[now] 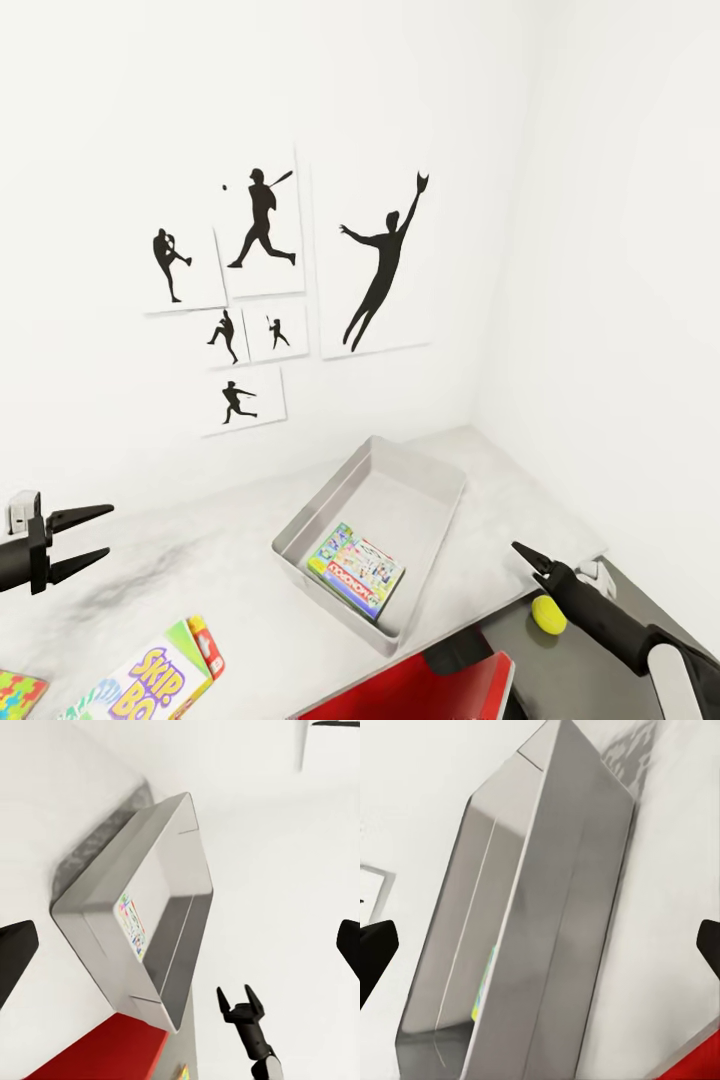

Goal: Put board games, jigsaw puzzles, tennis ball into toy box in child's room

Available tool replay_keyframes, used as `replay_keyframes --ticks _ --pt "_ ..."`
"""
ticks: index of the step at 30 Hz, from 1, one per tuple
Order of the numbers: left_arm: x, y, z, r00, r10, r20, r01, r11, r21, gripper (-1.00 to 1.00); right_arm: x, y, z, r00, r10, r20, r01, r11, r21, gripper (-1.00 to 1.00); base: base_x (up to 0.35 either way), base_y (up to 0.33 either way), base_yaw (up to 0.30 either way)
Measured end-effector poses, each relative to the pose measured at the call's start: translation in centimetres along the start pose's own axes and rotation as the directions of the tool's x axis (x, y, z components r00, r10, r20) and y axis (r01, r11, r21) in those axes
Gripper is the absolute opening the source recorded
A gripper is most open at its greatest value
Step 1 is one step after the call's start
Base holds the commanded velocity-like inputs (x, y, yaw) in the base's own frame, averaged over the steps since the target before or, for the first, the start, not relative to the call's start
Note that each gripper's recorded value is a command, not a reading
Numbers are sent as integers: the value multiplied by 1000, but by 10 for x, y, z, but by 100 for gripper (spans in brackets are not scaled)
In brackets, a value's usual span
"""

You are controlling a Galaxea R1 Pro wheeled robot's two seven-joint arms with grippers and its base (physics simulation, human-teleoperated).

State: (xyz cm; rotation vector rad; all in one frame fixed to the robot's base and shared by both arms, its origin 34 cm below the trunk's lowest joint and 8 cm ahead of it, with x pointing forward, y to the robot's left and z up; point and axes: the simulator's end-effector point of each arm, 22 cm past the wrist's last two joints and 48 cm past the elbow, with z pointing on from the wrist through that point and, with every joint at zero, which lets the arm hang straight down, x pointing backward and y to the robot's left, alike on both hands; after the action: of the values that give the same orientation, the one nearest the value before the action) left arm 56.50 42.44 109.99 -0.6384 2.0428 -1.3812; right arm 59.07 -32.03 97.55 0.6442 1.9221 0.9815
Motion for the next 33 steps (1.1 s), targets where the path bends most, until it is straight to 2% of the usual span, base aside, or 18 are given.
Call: replay_keyframes --ticks 12,33 --pt "5 -3 2 998 64 -12 -65 997 -30 100 -4 17 -3 1000 -8 9 9 998 -60 100 -2 1 0" --pt "7 -20 -3 995 98 -7 -98 995 -5 100 -11 30 -8 999 -20 27 23 996 -86 100 0 0 0"
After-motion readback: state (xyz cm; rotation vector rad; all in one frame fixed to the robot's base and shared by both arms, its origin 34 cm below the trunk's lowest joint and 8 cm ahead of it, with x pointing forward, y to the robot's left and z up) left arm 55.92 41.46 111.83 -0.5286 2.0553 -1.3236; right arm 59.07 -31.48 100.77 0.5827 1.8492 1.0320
